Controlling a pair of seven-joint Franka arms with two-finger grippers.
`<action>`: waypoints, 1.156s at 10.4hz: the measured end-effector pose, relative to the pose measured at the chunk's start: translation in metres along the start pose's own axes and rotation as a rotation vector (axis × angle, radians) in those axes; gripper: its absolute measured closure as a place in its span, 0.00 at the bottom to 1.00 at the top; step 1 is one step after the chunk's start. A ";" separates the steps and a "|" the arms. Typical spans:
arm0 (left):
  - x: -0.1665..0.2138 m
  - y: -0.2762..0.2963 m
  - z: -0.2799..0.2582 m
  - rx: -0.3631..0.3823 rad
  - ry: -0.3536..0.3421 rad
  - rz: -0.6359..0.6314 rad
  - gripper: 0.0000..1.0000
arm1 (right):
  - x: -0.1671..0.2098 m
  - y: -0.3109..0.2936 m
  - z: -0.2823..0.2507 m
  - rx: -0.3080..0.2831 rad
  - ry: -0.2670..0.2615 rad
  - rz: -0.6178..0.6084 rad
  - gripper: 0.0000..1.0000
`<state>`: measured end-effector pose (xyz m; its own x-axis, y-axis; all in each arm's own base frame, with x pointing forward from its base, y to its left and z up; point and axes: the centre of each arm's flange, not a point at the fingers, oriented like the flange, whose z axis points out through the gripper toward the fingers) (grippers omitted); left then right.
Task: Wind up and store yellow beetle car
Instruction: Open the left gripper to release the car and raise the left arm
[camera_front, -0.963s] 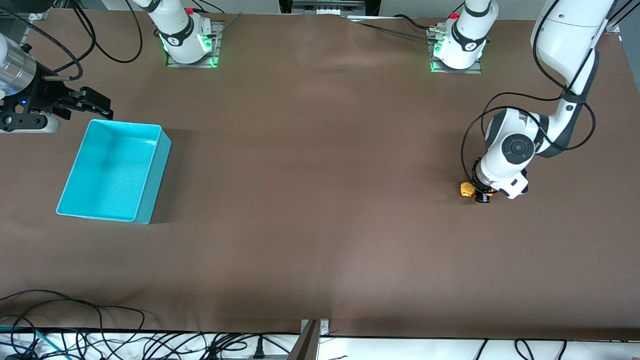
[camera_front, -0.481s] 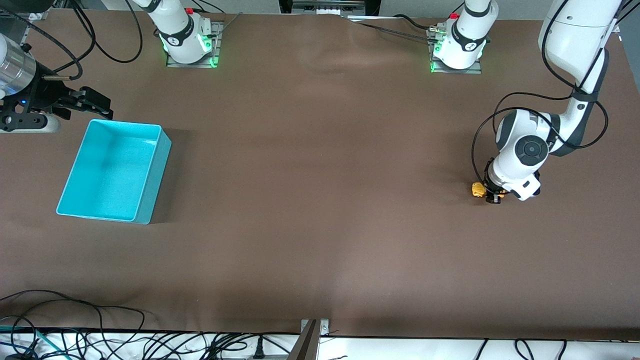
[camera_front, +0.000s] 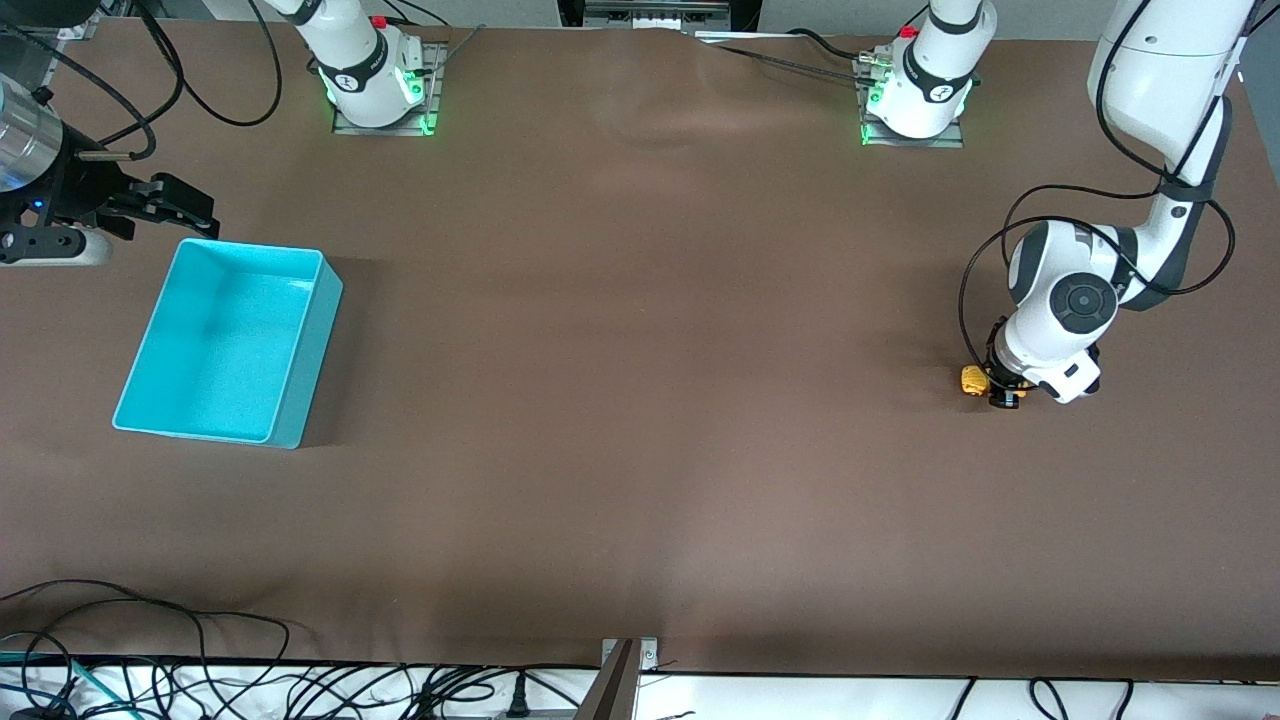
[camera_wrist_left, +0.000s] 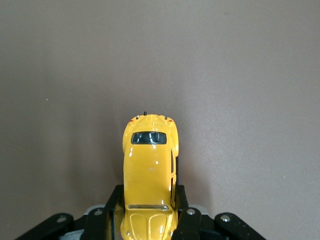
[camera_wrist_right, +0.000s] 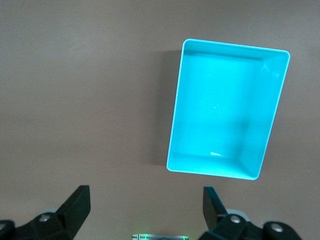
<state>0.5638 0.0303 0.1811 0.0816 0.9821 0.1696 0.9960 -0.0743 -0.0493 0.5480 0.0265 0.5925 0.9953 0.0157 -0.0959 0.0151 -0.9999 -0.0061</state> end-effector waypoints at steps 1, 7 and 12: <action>0.001 0.000 0.000 0.000 0.001 0.001 0.56 | 0.000 0.000 0.000 0.000 0.000 -0.001 0.00; 0.001 0.000 0.000 0.000 0.001 0.000 0.56 | 0.000 0.000 0.000 0.000 -0.001 -0.002 0.00; 0.002 -0.006 0.027 0.037 -0.003 -0.004 0.15 | 0.000 0.000 0.000 0.000 -0.001 -0.002 0.00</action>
<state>0.5571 0.0377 0.1550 0.0772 0.9829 0.1670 0.9943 -0.0637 -0.0849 0.5478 0.0266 0.5924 0.9951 0.0176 -0.0971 0.0171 -0.9998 -0.0063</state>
